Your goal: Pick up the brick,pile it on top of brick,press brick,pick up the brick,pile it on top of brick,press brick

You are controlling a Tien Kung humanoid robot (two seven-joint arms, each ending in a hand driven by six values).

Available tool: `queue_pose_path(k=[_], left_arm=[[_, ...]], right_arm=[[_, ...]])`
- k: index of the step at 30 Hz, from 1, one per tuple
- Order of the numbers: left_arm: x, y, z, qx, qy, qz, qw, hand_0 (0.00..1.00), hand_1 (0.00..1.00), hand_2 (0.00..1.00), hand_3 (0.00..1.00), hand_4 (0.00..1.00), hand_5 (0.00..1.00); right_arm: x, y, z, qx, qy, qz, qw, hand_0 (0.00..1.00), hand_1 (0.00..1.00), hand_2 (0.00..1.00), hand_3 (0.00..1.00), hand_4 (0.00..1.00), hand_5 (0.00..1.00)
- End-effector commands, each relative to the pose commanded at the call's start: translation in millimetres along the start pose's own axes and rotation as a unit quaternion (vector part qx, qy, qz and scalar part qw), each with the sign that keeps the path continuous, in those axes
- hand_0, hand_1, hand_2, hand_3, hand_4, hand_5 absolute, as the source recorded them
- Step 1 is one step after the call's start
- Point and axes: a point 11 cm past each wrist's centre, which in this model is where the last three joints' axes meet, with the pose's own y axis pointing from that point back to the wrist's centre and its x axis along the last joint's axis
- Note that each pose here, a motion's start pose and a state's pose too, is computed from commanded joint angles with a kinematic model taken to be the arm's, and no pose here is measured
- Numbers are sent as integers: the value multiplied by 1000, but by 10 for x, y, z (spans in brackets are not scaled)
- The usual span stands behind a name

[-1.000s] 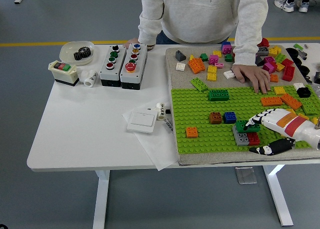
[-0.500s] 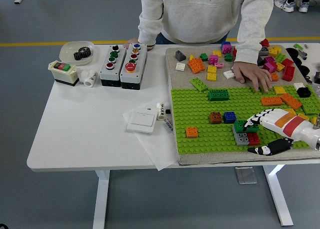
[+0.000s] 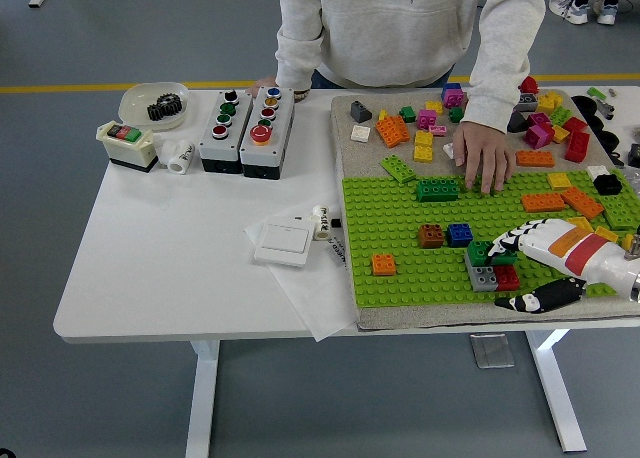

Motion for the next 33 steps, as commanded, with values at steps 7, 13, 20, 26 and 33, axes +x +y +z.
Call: queue_pose_path(k=[7, 13, 20, 26, 33], left_arm=[[-10, -3, -12, 1, -2, 0, 1000, 762, 753, 763, 597, 666, 596], [-14, -4, -18, 2, -3, 0, 1000, 762, 753, 763, 597, 666, 596], [-14, -4, -20, 2, -4, 0, 1000, 762, 753, 763, 597, 665, 595], [-6, -2, -10, 1, -3, 1, 1000, 761, 754, 763, 597, 666, 595], [0, -1, -1, 0, -2, 1, 1000, 761, 752, 763, 597, 666, 596]], right_arm=[[-46, 13, -1, -1, 0, -7, 1000, 730, 703, 746, 688, 857, 575], [-74, 17, -2, -2, -1, -11, 1000, 731, 702, 746, 688, 858, 576], [-93, 21, 17, -5, -2, -13, 1000, 731, 703, 746, 688, 859, 577], [-97, 24, 27, -7, -1, -15, 1000, 732, 702, 746, 687, 860, 578], [-26, 22, 16, -4, 1, -4, 1000, 733, 701, 745, 688, 860, 578]])
